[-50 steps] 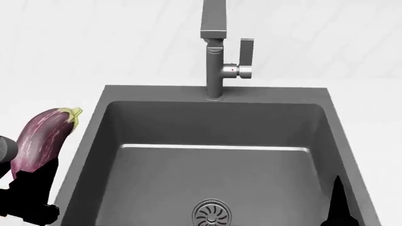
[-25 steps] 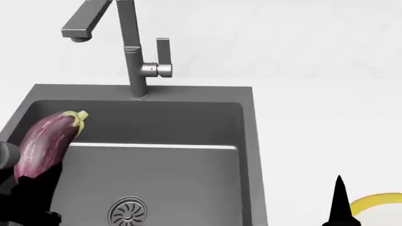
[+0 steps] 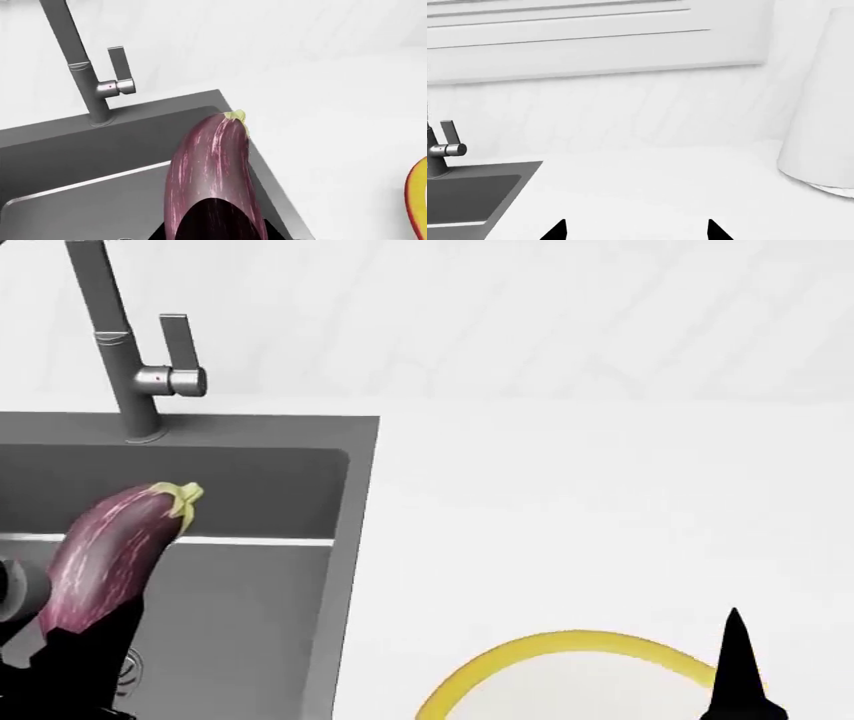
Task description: There is a mixed pile of frozen fruits and vegetables on the counter. Locate all the frozen vegetables and place the items in a bowl on the counter. Take all the frozen fruits and defrost them in a running sink.
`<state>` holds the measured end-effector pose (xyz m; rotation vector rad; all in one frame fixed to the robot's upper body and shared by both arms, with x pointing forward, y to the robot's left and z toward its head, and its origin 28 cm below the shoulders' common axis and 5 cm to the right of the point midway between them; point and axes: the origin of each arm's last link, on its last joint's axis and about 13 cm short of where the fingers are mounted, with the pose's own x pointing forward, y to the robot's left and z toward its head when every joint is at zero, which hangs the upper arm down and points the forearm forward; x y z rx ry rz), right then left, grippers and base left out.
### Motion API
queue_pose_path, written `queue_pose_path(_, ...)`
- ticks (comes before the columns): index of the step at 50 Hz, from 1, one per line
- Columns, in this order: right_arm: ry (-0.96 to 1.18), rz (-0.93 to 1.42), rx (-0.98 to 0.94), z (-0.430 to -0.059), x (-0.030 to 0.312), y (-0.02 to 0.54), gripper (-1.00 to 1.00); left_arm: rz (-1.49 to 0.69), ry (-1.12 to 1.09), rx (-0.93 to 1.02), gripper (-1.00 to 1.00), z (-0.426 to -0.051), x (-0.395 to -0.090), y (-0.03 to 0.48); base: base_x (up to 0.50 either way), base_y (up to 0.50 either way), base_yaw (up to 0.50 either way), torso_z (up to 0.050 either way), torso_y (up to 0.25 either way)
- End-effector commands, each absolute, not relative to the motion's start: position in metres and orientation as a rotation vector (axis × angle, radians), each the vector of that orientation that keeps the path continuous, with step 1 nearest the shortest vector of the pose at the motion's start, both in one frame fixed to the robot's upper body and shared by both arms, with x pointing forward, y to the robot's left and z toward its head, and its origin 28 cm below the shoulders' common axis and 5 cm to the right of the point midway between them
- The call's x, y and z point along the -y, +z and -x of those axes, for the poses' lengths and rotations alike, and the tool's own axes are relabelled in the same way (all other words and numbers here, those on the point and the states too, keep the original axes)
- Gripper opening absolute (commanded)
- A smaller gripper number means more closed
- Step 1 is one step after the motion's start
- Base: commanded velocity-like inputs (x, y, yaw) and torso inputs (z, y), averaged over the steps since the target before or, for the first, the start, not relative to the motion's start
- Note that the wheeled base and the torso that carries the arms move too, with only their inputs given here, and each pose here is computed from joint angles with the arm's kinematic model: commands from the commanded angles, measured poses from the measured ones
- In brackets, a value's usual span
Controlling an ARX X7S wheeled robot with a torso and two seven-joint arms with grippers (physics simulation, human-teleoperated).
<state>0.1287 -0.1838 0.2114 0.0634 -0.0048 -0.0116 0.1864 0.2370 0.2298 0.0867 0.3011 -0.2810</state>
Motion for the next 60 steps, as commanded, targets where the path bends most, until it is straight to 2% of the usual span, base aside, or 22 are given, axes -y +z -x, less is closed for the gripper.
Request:
queue_pose_path(1, -0.015, -0.079, -0.004, -0.127, 0.185, 0.214, 1.0, -0.064, -0.272, -0.302, -1.0, -0.186, -0.234, 0.234, -0.07, -0.5, 0.0, 0.0, 0.0)
queue_pose_path(20, -0.004, -0.073, -0.02, -0.128, 0.182, 0.211, 1.0, -0.075, -0.292, -0.29, -1.0, -0.179, -0.233, 0.235, -0.11, -0.48, 0.0, 0.0, 0.0)
queue_pose_path(25, 0.006, -0.072, -0.014, -0.129, 0.18, 0.211, 1.0, -0.073, -0.294, -0.289, -1.0, -0.178, -0.233, 0.235, -0.5, -0.04, 0.0, 0.0, 0.0)
queue_pose_path(34, 0.002, -0.061, -0.013, -0.13, 0.18, 0.211, 1.0, -0.078, -0.302, -0.297, -1.0, -0.179, -0.231, 0.237, 0.0, 0.0, 0.0, 0.0, 0.0)
queue_pose_path(45, -0.012, -0.073, -0.001, -0.128, 0.183, 0.215, 1.0, -0.197, -0.432, -0.328, -1.0, -0.177, -0.209, 0.242, 0.0, 0.0, 0.0, 0.0, 0.0)
queue_pose_path(60, -0.015, -0.077, -0.019, -0.129, 0.185, 0.211, 1.0, -0.223, -0.535, -0.359, -1.0, -0.185, -0.181, 0.259, 0.0, 0.0, 0.0, 0.0, 0.0)
